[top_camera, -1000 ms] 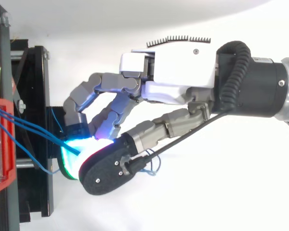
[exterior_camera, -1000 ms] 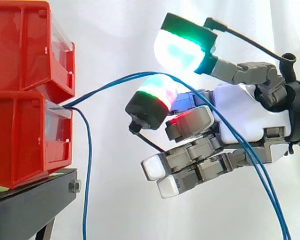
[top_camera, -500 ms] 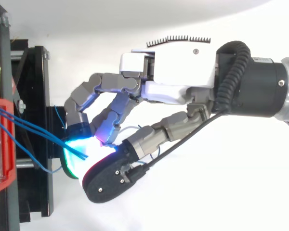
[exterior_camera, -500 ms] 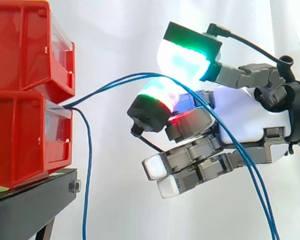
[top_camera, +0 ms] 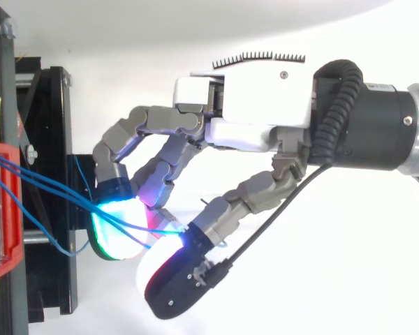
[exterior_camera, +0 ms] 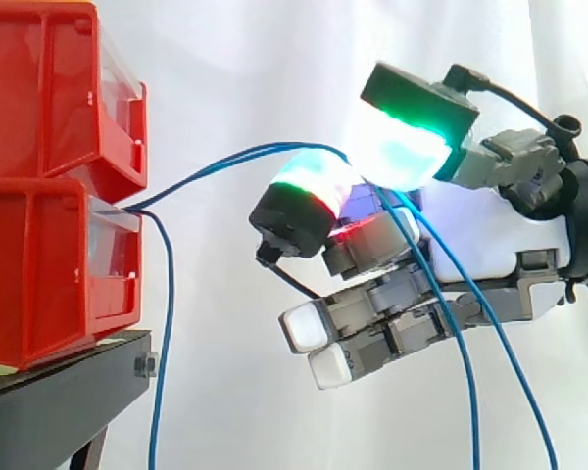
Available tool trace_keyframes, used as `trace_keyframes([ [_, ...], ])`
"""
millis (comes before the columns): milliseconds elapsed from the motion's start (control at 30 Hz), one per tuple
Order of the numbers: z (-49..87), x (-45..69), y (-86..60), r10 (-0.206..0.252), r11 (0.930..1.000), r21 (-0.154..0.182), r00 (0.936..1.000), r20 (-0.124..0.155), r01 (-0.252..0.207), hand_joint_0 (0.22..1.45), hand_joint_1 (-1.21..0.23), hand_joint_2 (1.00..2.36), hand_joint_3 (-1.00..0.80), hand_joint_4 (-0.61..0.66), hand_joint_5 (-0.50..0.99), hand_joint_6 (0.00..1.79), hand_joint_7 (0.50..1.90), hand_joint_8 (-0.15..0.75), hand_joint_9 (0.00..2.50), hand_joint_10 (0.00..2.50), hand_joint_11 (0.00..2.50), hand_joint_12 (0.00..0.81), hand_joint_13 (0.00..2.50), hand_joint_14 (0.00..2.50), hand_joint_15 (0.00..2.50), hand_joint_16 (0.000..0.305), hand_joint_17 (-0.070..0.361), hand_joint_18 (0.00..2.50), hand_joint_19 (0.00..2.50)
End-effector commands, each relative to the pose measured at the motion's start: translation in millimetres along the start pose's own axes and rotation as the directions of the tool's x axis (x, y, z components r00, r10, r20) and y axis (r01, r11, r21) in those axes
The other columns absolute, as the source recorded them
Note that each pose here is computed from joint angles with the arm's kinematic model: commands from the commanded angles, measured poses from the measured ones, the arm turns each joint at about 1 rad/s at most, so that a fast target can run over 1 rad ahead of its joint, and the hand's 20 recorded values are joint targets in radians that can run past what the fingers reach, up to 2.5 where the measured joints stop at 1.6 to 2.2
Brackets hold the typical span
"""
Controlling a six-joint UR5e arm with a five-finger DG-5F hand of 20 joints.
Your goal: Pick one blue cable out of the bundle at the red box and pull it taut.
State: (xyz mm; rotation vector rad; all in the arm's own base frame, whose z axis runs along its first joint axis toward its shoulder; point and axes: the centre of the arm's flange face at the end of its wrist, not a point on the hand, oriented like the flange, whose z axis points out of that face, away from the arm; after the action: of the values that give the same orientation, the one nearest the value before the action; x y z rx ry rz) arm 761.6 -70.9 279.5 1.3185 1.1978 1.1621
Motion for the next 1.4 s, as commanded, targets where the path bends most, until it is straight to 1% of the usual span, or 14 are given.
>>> trace_keyframes([
  [0, 0.1, -0.5, -0.6, 0.001, 1.0, 0.001, 1.0, 0.001, -0.001, 0.46, -0.82, 1.0, -0.5, 0.05, -0.14, 0.9, 1.07, 0.29, 1.13, 0.0, 1.45, 0.348, 0.78, 0.02, 0.52, 0.057, 0.128, 0.61, 0.43],
  [100, 0.2, 0.7, -0.7, 0.001, 1.0, 0.001, 1.0, -0.001, -0.001, 0.49, -0.61, 1.0, -0.5, 0.04, -0.13, 0.89, 1.1, 0.273, 1.16, 0.01, 1.45, 0.349, 0.81, 0.02, 0.55, 0.055, 0.124, 0.6, 0.48],
  [233, -0.1, -0.4, 0.5, 0.0, 1.0, -0.001, 1.0, 0.001, 0.0, 0.57, -0.57, 1.0, -0.49, 0.03, -0.13, 0.89, 1.14, 0.248, 1.17, 0.01, 1.45, 0.325, 0.8, 0.02, 0.56, 0.051, 0.114, 0.56, 0.51],
  [333, -0.1, 0.7, 0.5, 0.0, 1.0, -0.001, 1.0, -0.001, 0.0, 0.58, -0.61, 1.01, -0.38, 0.05, -0.14, 0.89, 1.15, 0.253, 1.16, 0.01, 1.48, 0.328, 0.8, 0.02, 0.57, 0.05, 0.113, 0.56, 0.52],
  [467, -0.1, 0.7, 0.5, 0.0, 1.0, -0.001, 1.0, -0.001, 0.0, 0.59, -0.76, 1.01, -0.19, 0.08, -0.13, 0.91, 1.12, 0.302, 1.17, 0.0, 1.49, 0.358, 0.84, 0.02, 0.55, 0.058, 0.13, 0.65, 0.46],
  [600, 0.2, 0.7, -0.7, 0.001, 1.0, 0.001, 1.0, -0.001, -0.001, 0.66, -0.87, 1.02, -0.1, 0.03, -0.14, 0.92, 1.24, 0.258, 1.14, 0.0, 1.54, 0.326, 0.85, 0.02, 0.59, 0.051, 0.114, 0.65, 0.47],
  [767, -0.1, -0.4, 0.5, 0.001, 1.0, -0.001, 1.0, 0.001, -0.001, 0.76, -0.94, 1.01, -0.3, -0.1, -0.15, 0.94, 1.21, 0.248, 1.1, 0.01, 1.51, 0.315, 0.82, 0.02, 0.58, 0.05, 0.112, 0.63, 0.41],
  [867, -0.1, -0.4, 0.5, 0.001, 1.0, -0.001, 1.0, 0.001, -0.001, 0.81, -0.94, 1.0, -0.5, -0.12, -0.15, 0.93, 1.27, 0.217, 1.08, 0.01, 1.48, 0.306, 0.8, 0.02, 0.57, 0.049, 0.11, 0.61, 0.4],
  [900, -0.1, -0.4, 0.5, 0.001, 1.0, -0.001, 1.0, 0.001, -0.001, 0.82, -0.94, 1.0, -0.5, -0.14, -0.15, 0.94, 1.25, 0.211, 1.07, 0.01, 1.48, 0.305, 0.81, 0.02, 0.57, 0.049, 0.11, 0.62, 0.39],
  [1067, -0.1, 0.7, 0.5, 0.001, 1.0, -0.001, 1.0, -0.001, -0.001, 0.76, -0.97, 1.0, -0.5, -0.13, -0.16, 0.94, 1.14, 0.188, 1.06, 0.01, 1.46, 0.3, 0.81, 0.02, 0.57, 0.048, 0.108, 0.63, 0.38],
  [1100, 0.1, -0.5, -0.6, 0.001, 1.0, 0.001, 1.0, 0.001, -0.001, 0.72, -1.0, 1.0, -0.5, -0.1, -0.16, 0.94, 1.09, 0.183, 1.06, 0.01, 1.46, 0.297, 0.81, 0.02, 0.57, 0.048, 0.107, 0.62, 0.39],
  [1233, 0.1, -0.5, -0.6, 0.001, 1.0, 0.001, 1.0, 0.001, -0.001, 0.62, -1.04, 1.0, -0.5, -0.07, -0.16, 0.94, 1.11, 0.184, 1.05, 0.01, 1.48, 0.296, 0.8, 0.02, 0.59, 0.047, 0.107, 0.61, 0.41],
  [1300, 0.2, 0.7, -0.7, 0.001, 1.0, 0.001, 1.0, -0.001, -0.001, 0.52, -1.01, 1.0, -0.5, -0.05, -0.16, 0.94, 1.09, 0.217, 1.06, 0.0, 1.46, 0.314, 0.8, 0.02, 0.59, 0.05, 0.113, 0.62, 0.43],
  [1367, -0.3, 0.6, -1.1, 0.002, 1.0, 0.005, 1.0, -0.001, -0.002, 0.49, -0.96, 1.0, -0.5, -0.03, -0.16, 0.94, 1.08, 0.235, 1.06, 0.0, 1.47, 0.33, 0.81, 0.02, 0.59, 0.053, 0.12, 0.62, 0.45],
])
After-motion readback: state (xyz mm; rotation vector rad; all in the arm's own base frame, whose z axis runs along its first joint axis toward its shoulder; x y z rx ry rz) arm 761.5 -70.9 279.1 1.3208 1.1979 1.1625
